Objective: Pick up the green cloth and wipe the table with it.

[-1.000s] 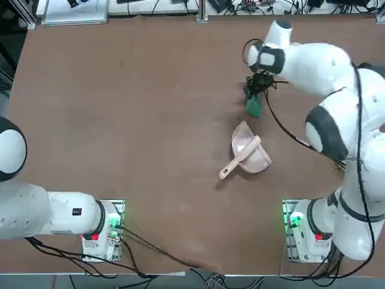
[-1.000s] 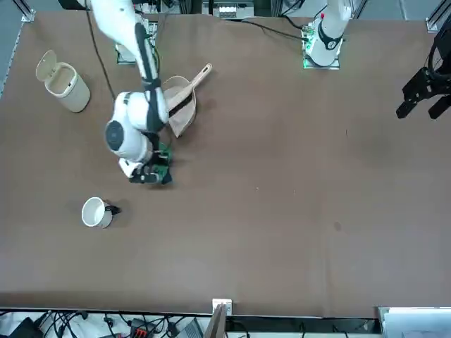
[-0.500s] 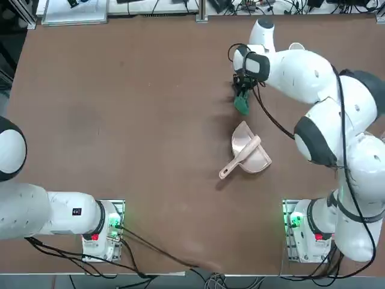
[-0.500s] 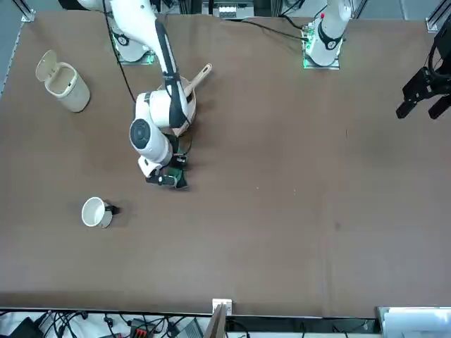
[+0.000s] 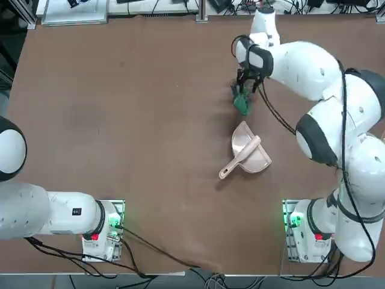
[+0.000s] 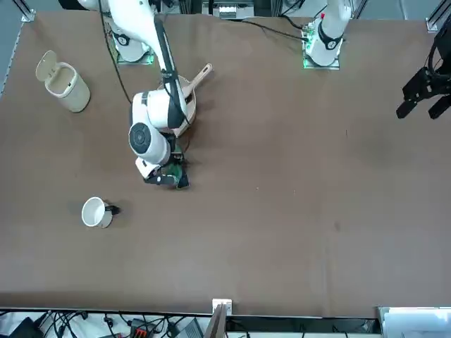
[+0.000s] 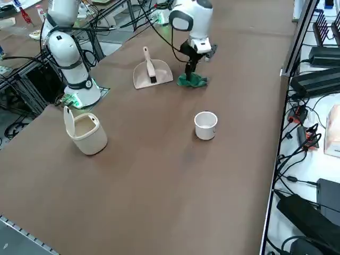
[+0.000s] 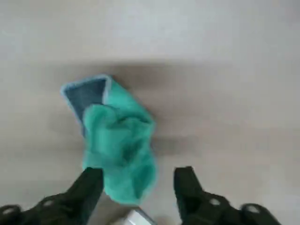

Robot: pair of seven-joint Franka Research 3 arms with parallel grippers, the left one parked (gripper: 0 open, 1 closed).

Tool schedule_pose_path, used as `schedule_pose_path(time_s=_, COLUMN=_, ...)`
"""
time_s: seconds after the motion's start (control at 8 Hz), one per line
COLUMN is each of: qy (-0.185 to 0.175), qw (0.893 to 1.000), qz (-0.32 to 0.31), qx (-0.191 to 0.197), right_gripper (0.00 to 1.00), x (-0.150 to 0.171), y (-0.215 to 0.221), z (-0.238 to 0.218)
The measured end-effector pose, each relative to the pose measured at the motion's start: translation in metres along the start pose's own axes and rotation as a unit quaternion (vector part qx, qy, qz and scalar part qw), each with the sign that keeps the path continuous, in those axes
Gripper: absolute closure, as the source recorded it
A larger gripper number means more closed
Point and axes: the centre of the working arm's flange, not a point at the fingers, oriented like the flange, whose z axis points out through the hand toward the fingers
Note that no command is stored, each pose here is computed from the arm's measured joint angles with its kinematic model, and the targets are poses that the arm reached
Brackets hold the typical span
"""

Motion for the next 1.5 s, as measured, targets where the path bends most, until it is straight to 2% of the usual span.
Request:
schedule_pose_path(time_s=0.12, qy=-0.002, qw=1.0, qz=-0.012, qx=-0.005, right_gripper=0.0, x=0.007, y=0.02, z=-0.04)
schedule_pose_path(time_s=0.38, qy=0.013, qw=1.0, qz=-0.028, qx=0.001, right_gripper=0.0, x=0.016, y=0.068, z=-0.128)
schedule_pose_path(time_s=0.62, qy=0.045, qw=0.998, qz=-0.033, qx=0.001, right_gripper=0.0, x=0.019, y=0.113, z=-0.184)
schedule_pose_path(time_s=1.12, qy=0.078, qw=0.997, qz=-0.012, qx=-0.005, right_gripper=0.0, x=0.021, y=0.15, z=-0.227)
schedule_pose_path(time_s=1.5, qy=0.075, qw=0.997, qz=0.009, qx=-0.001, right_gripper=0.0, x=0.027, y=0.189, z=-0.24)
